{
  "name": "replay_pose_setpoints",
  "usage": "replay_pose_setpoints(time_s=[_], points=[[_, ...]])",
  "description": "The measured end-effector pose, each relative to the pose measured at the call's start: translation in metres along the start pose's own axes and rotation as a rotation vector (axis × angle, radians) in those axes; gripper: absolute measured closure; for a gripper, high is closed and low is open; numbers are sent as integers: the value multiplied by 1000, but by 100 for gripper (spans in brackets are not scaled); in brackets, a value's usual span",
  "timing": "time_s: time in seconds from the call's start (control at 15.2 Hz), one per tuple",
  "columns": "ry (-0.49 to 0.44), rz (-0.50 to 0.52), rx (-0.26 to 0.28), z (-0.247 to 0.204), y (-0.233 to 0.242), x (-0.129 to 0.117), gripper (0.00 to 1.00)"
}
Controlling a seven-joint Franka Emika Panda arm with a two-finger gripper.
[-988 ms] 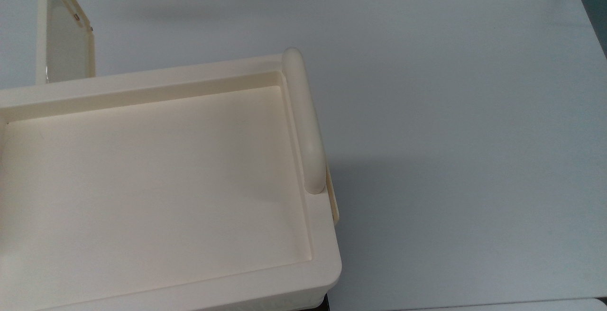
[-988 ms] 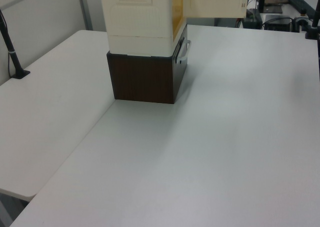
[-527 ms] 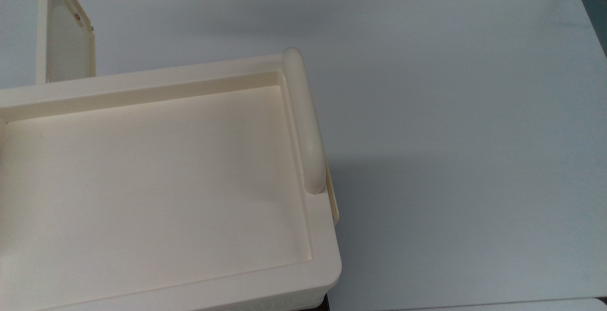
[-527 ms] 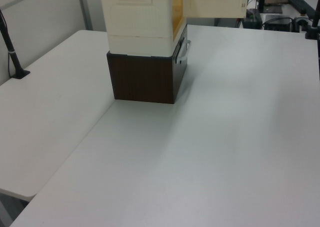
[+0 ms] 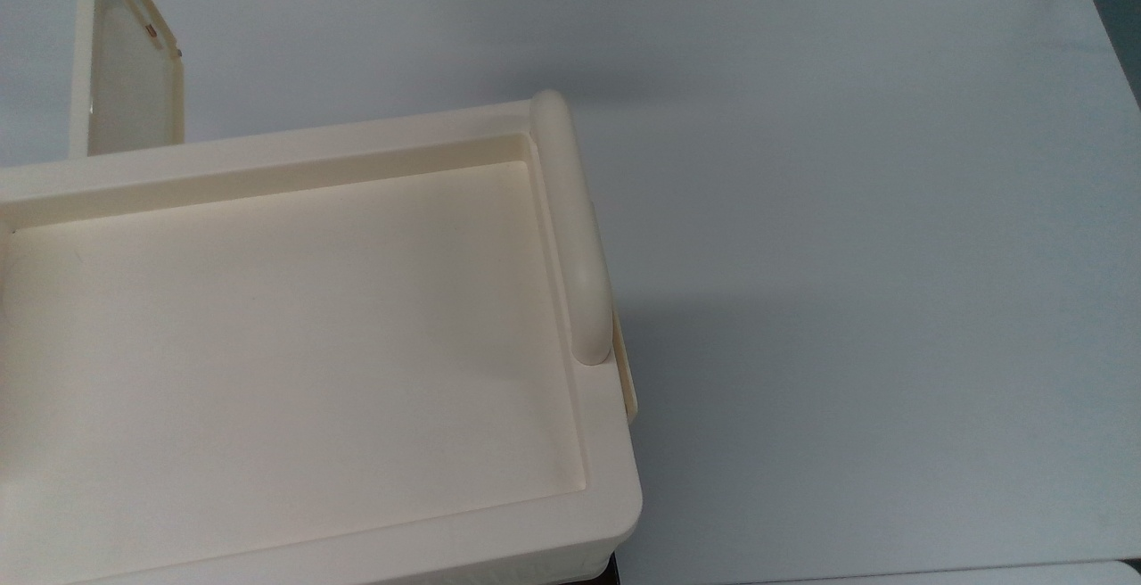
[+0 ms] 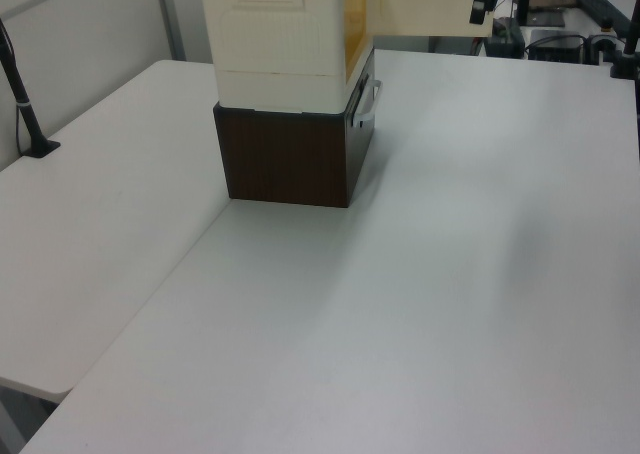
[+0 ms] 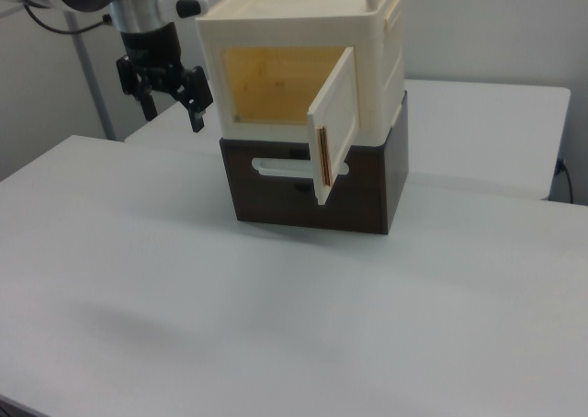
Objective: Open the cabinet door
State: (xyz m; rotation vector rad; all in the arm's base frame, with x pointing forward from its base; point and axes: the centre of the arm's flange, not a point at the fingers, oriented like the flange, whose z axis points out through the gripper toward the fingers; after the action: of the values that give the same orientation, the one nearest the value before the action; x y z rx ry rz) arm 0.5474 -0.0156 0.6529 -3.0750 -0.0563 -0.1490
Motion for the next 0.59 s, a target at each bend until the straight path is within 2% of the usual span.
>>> replay_pose_setpoints(time_s=[0.59], points=[[-48,-70,-69,23,0,9,0]])
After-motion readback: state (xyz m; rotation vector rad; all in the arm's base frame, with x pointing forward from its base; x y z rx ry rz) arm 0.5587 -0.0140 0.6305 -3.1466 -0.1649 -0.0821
